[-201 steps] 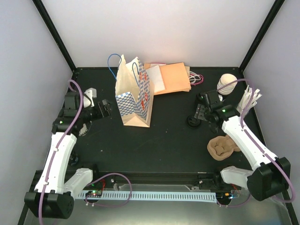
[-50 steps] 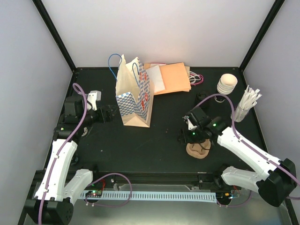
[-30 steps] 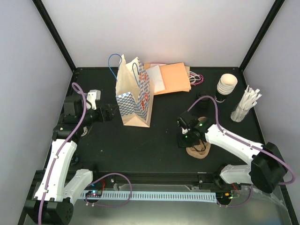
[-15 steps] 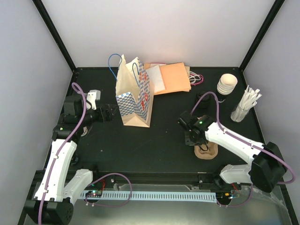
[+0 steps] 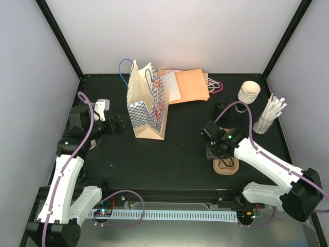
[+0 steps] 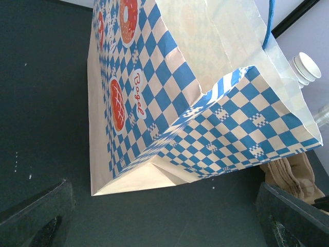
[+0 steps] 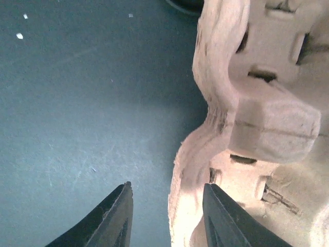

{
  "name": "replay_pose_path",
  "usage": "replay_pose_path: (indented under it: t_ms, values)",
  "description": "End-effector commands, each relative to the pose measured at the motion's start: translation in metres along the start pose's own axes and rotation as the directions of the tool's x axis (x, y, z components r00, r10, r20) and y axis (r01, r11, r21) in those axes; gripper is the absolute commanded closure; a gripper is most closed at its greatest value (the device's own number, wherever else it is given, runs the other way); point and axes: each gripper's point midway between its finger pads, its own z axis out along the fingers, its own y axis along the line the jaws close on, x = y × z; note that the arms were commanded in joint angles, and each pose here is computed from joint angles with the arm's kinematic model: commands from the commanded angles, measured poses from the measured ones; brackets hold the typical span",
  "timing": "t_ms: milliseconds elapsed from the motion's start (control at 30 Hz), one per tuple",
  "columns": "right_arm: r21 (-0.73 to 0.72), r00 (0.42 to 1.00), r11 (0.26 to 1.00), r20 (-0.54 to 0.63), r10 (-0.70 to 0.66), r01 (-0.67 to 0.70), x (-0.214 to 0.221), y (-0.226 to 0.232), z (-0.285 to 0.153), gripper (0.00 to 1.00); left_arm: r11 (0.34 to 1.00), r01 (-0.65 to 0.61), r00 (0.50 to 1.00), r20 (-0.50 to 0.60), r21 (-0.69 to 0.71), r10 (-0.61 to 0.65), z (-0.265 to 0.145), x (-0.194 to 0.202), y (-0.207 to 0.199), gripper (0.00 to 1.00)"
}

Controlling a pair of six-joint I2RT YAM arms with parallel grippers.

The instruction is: Pack the takeout coffee

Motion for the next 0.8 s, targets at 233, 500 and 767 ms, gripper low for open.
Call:
replay_pose_path:
  t_ms: [233, 500, 767]
  values:
    - [-0.010, 0.994, 0.998, -0.095, 0.058, -0.059, 0.040, -0.014, 0.009, 0.58, 0.999, -0.033, 0.999, 0.024, 0.032, 0.032, -0.005, -0.006, -0.010, 0.01]
    - [-0.014, 0.991, 0.999, -0.123, 0.050, -0.052, 0.048, -0.013, 0.018, 0.60, 0.999, -0.023, 1.000, 0.018, 0.041, 0.022, 0.000, -0.006, -0.009, 0.01]
    - [-0.012, 0.991, 0.999, -0.124, 0.040, -0.042, 0.047, -0.012, 0.019, 0.66, 0.999, -0.022, 1.000, 0.016, 0.039, 0.021, 0.001, -0.007, -0.008, 0.01]
